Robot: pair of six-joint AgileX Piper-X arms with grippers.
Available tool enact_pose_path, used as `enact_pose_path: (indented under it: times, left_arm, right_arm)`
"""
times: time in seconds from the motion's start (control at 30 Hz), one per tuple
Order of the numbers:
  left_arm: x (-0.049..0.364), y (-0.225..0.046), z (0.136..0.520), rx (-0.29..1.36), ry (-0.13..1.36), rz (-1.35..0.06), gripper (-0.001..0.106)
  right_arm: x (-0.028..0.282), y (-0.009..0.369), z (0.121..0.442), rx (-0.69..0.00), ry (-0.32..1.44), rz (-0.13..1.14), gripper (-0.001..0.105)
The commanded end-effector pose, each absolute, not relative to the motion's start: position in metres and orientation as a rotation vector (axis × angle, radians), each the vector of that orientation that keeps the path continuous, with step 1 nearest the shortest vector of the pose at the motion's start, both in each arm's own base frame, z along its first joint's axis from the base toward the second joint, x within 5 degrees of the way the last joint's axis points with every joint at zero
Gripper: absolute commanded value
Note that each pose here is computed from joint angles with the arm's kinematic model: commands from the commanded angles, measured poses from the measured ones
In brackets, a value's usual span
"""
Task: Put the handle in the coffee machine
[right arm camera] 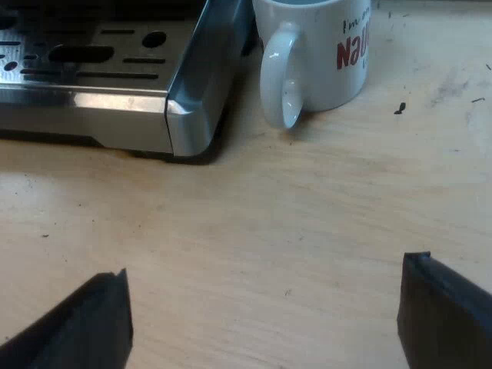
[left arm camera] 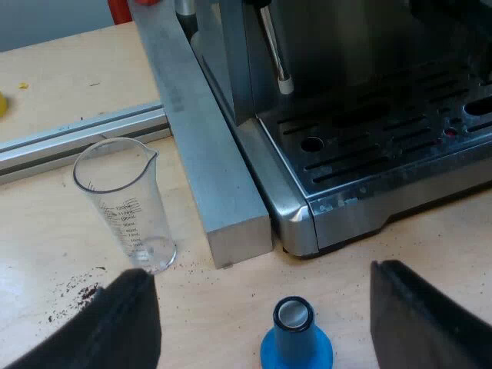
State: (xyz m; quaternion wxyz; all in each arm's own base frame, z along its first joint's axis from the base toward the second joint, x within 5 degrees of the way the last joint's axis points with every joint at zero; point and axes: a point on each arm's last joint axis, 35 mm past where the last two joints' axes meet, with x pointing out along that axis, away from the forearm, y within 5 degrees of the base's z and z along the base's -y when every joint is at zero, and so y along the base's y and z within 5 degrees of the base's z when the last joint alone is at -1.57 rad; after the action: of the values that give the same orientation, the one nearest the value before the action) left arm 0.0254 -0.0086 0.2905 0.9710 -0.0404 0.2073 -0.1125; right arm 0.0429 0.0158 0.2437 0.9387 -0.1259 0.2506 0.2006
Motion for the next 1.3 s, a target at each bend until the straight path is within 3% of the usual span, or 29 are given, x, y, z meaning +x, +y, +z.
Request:
enact_pose_path:
  times: [0.03,0.37,0.77,1.3]
  left_arm:
    - [0.0282,-0.0084,0.291,-0.091,0.421,-0.223,0.061]
    - [0.0282,-0.0084,0.291,-0.093,0.421,-0.222,0.061]
    - [0.0282,-0.0084,0.291,-0.093,0.421,-0.222,0.061]
    - [0.0282,-0.0084,0.291,-0.093,0.421,-0.222,0.061]
  right_arm:
    - [0.043,0.0158,0.2434,-0.258,0.522,0.411,0.072]
    - [0.0431,0.0155,0.2434,-0.256,0.522,0.404,0.072]
    - [0.0452,0.0074,0.2434,-0.207,0.541,0.228,0.072]
    - [0.0453,0.0071,0.2434,-0.205,0.541,0.222,0.072]
